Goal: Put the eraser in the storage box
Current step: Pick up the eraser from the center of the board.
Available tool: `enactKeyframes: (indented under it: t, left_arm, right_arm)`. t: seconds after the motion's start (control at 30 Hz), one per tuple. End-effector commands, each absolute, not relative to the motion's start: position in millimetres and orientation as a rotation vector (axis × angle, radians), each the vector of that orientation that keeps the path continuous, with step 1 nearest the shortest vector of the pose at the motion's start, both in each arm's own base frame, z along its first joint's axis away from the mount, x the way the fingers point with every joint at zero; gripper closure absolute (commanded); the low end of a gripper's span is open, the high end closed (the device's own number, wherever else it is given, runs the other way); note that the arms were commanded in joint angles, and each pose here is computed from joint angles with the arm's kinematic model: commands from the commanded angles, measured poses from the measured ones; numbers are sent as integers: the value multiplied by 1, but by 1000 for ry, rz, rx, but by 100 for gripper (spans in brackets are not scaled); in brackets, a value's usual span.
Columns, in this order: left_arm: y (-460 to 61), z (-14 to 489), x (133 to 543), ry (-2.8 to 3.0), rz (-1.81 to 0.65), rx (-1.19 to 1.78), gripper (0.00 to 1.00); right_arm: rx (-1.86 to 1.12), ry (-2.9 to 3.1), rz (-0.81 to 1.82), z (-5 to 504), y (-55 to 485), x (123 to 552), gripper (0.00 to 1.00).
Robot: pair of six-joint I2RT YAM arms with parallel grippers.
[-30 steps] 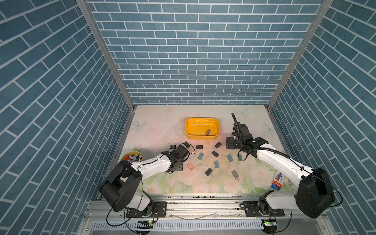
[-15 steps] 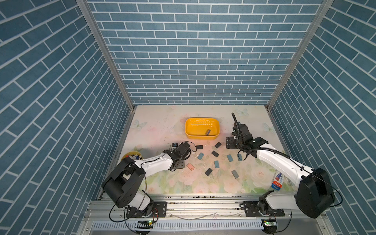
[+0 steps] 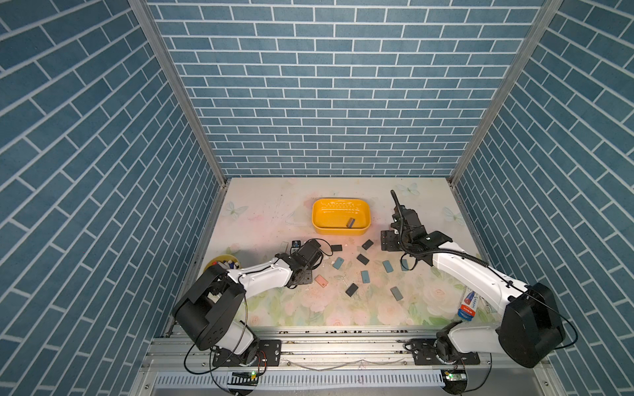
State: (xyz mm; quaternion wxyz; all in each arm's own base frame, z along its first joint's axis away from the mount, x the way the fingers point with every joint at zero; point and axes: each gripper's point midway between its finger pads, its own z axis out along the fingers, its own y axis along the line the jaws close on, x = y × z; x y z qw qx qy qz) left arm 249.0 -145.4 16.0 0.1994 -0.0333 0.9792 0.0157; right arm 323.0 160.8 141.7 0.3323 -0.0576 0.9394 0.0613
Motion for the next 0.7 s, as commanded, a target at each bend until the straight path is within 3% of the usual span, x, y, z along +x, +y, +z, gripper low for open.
enactKeyframes:
  t: [0.0,0.67]
  left_arm:
    - [-128,0,225,2831,163,-49,67]
    - [-140,27,242,2787,159,6,86]
  right_arm:
    - [-112,2459,169,139,160,320,18]
    - [-46,2443,105,143,146,320,16]
